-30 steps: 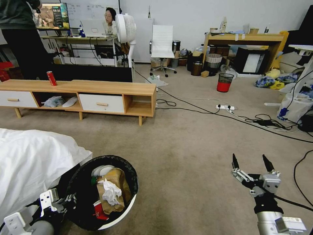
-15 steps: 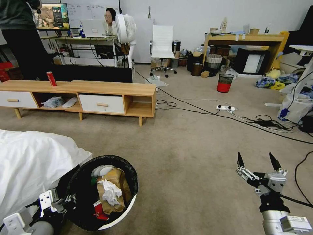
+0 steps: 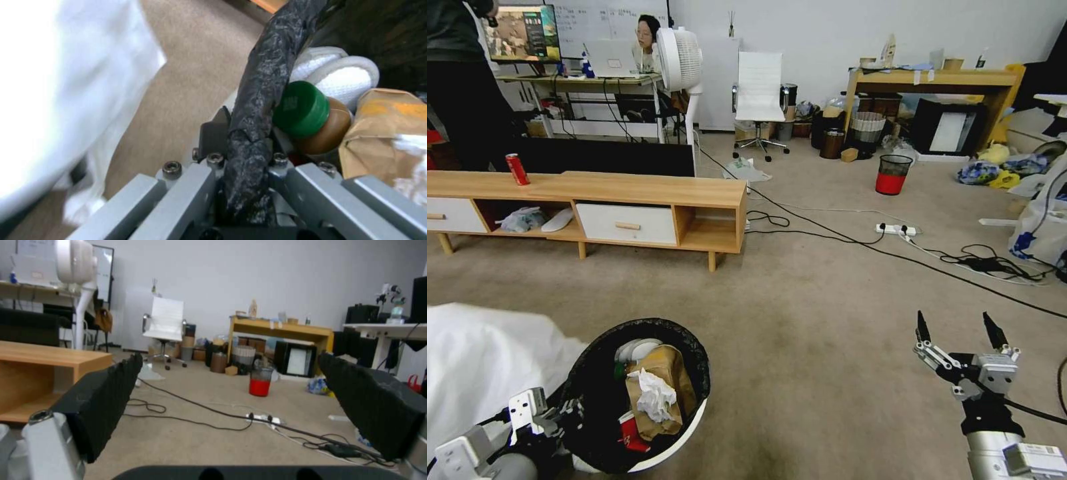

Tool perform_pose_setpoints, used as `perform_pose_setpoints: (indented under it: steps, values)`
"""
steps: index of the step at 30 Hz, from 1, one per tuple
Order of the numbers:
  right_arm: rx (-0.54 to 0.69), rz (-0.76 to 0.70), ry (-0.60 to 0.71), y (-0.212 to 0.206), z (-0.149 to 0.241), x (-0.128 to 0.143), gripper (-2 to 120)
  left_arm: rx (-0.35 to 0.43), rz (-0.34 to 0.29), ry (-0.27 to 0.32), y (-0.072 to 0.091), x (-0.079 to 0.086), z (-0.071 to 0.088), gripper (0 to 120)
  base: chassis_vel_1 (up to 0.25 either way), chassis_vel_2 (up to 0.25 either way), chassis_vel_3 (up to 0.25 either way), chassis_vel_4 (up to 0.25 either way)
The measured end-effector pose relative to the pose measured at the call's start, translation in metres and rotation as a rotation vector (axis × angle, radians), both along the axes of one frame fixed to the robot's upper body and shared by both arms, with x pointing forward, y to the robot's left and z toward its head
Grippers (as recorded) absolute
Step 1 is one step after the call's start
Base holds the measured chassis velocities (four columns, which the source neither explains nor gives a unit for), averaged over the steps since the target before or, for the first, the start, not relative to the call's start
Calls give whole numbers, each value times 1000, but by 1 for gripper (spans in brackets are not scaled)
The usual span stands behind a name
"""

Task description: Pick up the trash bin and place the garbage on the floor into it.

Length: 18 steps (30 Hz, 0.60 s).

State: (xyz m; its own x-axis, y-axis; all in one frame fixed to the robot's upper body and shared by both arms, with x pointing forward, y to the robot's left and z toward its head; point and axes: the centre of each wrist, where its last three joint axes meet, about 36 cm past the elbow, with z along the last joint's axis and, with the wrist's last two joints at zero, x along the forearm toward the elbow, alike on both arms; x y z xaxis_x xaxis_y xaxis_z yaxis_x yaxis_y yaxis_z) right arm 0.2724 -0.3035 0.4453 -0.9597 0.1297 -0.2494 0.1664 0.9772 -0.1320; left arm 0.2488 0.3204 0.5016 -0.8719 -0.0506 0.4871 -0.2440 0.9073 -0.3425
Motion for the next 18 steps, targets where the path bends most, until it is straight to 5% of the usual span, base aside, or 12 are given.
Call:
perform_pose_setpoints:
  steps: [18]
  values:
    - [5,-3,-23,-1,-5,3,100,-2,5,2,1,1,-2,2,-315,318,320,-330]
